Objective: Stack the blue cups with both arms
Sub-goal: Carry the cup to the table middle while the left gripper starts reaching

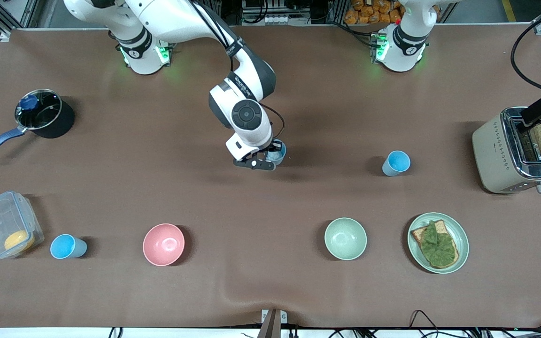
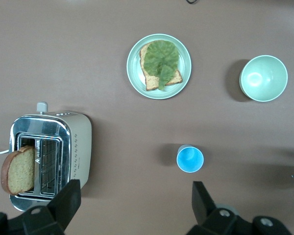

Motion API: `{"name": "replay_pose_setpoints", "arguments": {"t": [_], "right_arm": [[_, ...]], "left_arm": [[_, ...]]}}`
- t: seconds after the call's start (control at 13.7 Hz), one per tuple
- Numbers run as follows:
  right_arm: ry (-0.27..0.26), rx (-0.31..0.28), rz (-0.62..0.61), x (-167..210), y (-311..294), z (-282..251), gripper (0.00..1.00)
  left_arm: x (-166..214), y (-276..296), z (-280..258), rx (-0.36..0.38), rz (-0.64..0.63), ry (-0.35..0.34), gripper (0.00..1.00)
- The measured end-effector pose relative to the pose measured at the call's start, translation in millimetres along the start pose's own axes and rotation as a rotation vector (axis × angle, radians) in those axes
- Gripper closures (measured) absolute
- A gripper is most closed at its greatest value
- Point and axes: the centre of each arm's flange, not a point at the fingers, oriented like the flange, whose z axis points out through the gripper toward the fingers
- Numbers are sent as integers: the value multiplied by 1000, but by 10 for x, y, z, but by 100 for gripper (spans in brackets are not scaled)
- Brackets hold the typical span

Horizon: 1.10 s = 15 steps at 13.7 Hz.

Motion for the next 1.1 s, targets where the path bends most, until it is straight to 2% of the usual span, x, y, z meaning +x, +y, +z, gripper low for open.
{"name": "replay_pose_setpoints", "arguments": {"t": [0.37, 0.51, 0.73, 0.95, 1.02, 1.1], "right_arm": [[8, 5, 2, 22, -8, 46, 95], [5, -3, 2, 28, 1, 101, 75], [6, -7, 3, 39, 5, 130, 39], [35, 21, 7, 110, -21, -120, 9], [44, 32, 10, 134, -5, -317, 1], [46, 36, 15, 155, 45, -555, 1]], "left_arm": [[44, 234, 172, -4, 39, -31, 0], [116, 233, 358, -4, 9, -63, 0], [164, 393, 578, -3, -14, -101, 0], [209, 776, 911, 5, -66, -157, 0], [236, 852, 1021, 7, -70, -170, 0], [267, 886, 1112, 7, -73, -178, 0]]}}
